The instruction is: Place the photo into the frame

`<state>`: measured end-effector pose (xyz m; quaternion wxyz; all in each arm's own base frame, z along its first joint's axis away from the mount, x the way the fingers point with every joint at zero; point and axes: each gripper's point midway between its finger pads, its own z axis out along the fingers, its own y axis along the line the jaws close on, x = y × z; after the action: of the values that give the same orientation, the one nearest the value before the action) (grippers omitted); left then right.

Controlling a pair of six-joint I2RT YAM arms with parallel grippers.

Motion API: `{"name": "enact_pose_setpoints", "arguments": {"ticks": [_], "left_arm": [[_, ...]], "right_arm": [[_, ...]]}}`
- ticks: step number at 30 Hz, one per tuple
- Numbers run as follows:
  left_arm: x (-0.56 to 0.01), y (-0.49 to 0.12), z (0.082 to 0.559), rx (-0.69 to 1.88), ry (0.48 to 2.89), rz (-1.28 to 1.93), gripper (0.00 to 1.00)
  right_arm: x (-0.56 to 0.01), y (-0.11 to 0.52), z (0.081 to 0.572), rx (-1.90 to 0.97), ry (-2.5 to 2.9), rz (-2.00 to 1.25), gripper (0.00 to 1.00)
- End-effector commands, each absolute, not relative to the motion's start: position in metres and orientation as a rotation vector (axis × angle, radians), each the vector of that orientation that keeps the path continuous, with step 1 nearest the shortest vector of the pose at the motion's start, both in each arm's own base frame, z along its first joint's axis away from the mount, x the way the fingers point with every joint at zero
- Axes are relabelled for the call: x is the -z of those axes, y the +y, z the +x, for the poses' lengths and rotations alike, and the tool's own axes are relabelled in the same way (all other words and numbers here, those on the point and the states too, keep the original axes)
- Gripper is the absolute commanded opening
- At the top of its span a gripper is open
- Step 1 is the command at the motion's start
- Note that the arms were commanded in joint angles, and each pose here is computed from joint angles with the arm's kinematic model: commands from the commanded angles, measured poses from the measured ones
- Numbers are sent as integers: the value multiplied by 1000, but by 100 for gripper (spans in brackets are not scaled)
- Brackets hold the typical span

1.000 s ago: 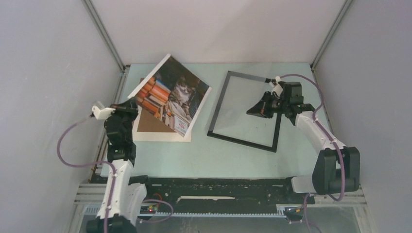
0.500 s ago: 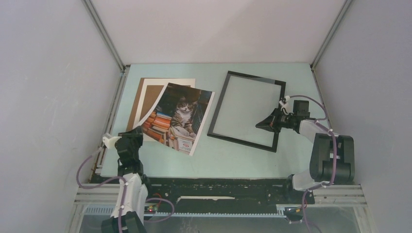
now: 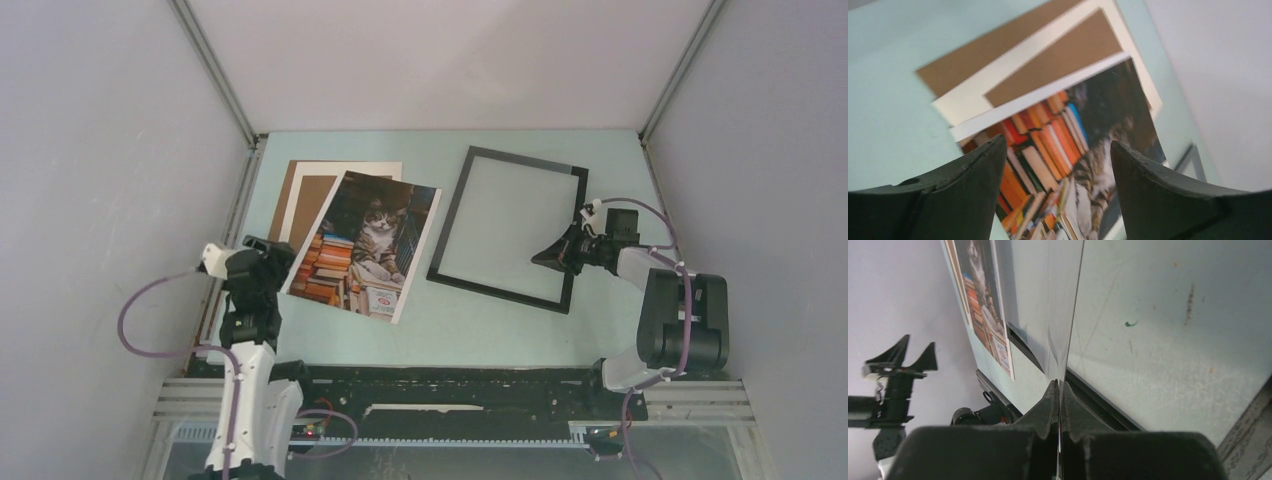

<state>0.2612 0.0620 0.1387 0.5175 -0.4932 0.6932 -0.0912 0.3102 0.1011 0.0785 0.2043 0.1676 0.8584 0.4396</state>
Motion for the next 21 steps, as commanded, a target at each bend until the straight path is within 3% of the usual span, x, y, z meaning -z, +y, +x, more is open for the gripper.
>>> {"name": "enact_pose_setpoints", "arguments": {"ticks": [1, 5, 10, 15, 21], "left_arm": [[-196, 34, 273, 199, 1695, -903, 81], [-231, -46, 308, 440, 1729, -586, 86], [-231, -146, 359, 645, 1868, -277, 85], [-211, -233, 391, 824, 1982, -34, 83], [-178, -296, 416, 937, 2062, 107, 82]], "right_arm": [[-76, 90, 307, -1153, 2378, 451, 0], [-70, 91, 305, -1168, 2392, 458, 0], [-65, 89, 306, -1162, 2398, 472, 0], [-61, 88, 308, -1174, 2416, 478, 0], [-56, 86, 305, -1171, 2478, 488, 0]]}}
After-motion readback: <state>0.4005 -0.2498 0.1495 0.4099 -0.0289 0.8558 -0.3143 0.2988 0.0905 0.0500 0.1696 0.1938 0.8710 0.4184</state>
